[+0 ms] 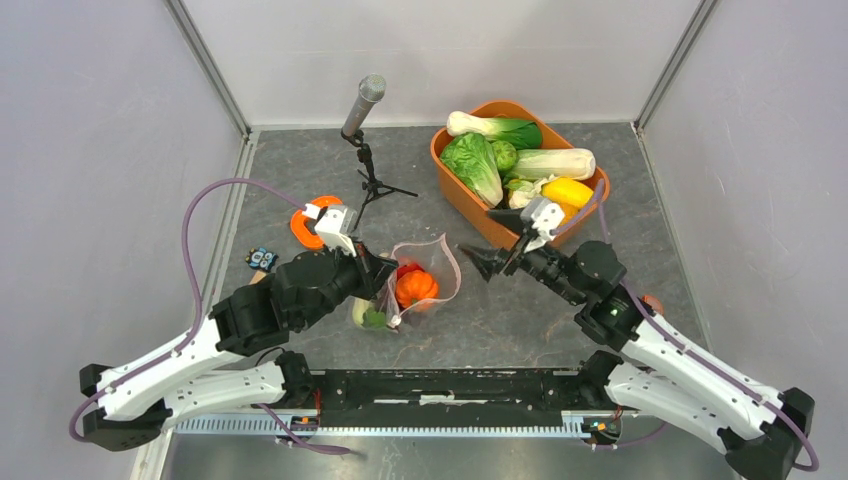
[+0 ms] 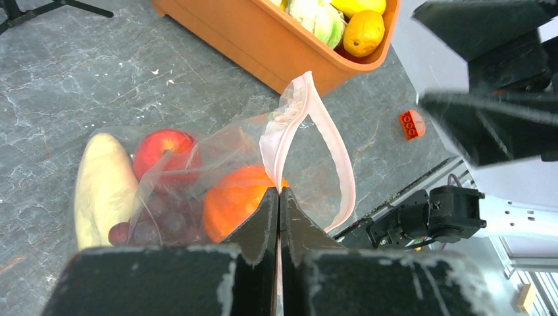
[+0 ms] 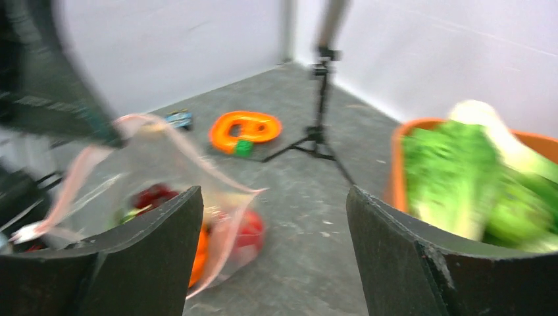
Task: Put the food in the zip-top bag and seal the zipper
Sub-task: Place the fake vegetable in the zipper food storage bag, then pick up the fake fruit from the bin.
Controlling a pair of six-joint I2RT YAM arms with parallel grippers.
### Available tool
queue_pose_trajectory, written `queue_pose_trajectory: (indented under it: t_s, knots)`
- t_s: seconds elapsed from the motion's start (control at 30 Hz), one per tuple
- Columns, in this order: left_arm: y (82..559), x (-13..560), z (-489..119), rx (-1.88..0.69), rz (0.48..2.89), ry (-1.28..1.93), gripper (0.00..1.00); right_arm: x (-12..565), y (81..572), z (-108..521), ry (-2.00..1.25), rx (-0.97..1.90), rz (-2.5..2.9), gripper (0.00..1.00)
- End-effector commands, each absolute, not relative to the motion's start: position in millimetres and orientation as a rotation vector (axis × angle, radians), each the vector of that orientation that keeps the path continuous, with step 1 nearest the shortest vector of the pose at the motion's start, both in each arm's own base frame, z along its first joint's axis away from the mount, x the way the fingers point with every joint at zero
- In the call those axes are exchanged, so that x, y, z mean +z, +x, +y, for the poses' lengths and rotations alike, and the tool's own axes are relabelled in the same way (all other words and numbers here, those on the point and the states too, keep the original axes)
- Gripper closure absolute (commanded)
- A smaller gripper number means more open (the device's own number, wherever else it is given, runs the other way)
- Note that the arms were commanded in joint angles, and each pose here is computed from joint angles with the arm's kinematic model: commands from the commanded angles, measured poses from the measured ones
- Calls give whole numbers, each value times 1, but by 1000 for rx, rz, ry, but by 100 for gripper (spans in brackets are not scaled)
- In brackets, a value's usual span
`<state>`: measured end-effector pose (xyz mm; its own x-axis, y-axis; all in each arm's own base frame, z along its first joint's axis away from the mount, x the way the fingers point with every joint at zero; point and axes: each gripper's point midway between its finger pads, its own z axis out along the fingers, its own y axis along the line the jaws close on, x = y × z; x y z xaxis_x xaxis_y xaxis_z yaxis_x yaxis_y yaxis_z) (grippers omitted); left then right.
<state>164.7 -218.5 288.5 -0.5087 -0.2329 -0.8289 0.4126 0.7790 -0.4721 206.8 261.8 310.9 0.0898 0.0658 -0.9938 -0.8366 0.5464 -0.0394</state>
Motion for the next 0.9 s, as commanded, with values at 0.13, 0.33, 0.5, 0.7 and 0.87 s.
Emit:
queue_pose_trajectory:
  t_s: [0.13, 0.33, 0.5, 0.7, 0.87]
  knots:
    - [168, 298, -218, -810, 1915, 102, 98, 294, 301, 139, -248, 11, 1728, 17]
    - [168, 300, -219, -815, 1914, 106, 98, 254, 326, 79, -117, -155, 1922, 8]
    - [167, 298, -220, -820, 1920, 114, 98, 222, 336, 62, -166, -208, 2038, 3]
    - [166, 298, -221, -825, 1923, 127, 98, 199, 350, 56, -185, -219, 2104, 2]
    - [166, 297, -217, -821, 1919, 115, 98, 185, 356, 53, -243, -266, 2162, 4]
